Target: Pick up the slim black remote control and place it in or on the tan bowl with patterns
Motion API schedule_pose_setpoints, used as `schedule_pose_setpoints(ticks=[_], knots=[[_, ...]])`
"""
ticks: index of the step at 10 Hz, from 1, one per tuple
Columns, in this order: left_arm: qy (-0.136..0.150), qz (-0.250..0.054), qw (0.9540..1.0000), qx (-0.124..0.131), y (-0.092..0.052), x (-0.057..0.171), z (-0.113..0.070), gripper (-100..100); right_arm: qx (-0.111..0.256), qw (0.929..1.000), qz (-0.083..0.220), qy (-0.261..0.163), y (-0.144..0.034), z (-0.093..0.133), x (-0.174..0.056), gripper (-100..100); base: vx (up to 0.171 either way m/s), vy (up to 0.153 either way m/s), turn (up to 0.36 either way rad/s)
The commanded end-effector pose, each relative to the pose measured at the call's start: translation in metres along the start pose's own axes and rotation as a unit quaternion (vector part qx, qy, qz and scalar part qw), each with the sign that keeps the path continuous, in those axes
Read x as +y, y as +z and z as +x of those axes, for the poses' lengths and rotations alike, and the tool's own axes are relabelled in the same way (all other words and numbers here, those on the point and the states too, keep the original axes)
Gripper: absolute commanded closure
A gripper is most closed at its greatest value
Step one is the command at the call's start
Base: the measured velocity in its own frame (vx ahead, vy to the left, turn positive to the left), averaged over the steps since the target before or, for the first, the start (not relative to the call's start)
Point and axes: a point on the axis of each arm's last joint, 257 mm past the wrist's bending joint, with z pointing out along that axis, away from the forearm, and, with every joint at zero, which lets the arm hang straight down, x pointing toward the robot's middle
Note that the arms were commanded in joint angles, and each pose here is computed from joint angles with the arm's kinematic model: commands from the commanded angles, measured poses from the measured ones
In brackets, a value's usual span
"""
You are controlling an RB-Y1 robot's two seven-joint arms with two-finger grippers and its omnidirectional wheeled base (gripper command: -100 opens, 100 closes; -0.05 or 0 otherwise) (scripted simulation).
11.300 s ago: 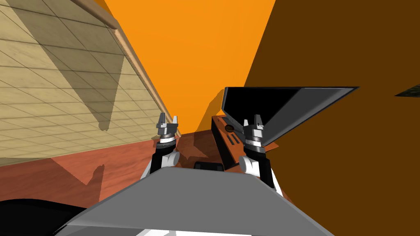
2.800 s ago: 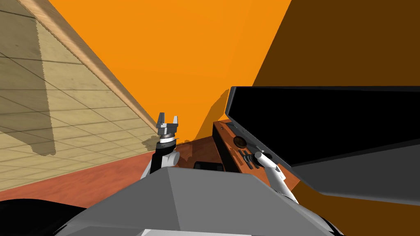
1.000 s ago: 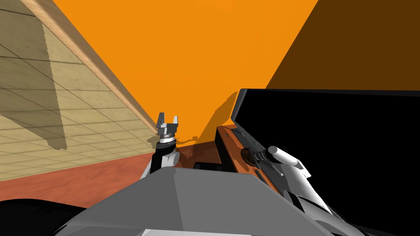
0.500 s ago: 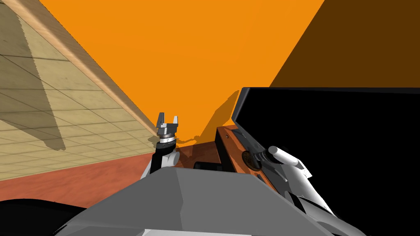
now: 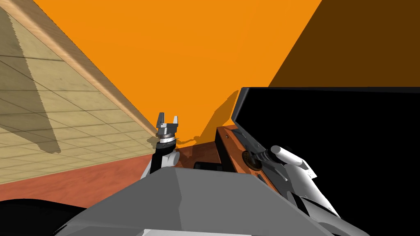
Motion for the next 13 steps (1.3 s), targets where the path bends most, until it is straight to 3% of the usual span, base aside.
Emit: schedule_pose_setpoints(ticks=[1, 6, 7, 8, 13], knots=[[0.000, 0.000, 1.0000, 0.000, 0.000, 0.000, 0.000, 0, -0.001, 1.0000, 0.001, -0.004, -0.010, 0.000, 0.005, -100, 0.042, 0.060, -0.032], [0.000, 0.000, 1.0000, 0.000, 0.000, 0.000, 0.000, 0, 0.000, 0.9998, 0.003, -0.018, -0.046, 0.002, 0.023, -100, 0.031, 0.052, -0.050], [0.000, 0.000, 1.0000, 0.000, 0.000, 0.000, 0.000, 0, 0.001, 0.9999, 0.001, -0.016, -0.041, 0.002, 0.023, -100, 0.011, 0.029, -0.013], [0.000, 0.000, 1.0000, 0.000, 0.000, 0.000, 0.000, 0, 0.000, 0.9999, 0.002, -0.016, -0.042, 0.002, 0.023, 0, 0.002, 0.006, 0.002], [0.000, 0.000, 1.0000, 0.000, 0.000, 0.000, 0.000, 0, 0.000, 0.9999, 0.002, -0.016, -0.042, 0.002, 0.023, 0, 0.000, 0.000, 0.000]])
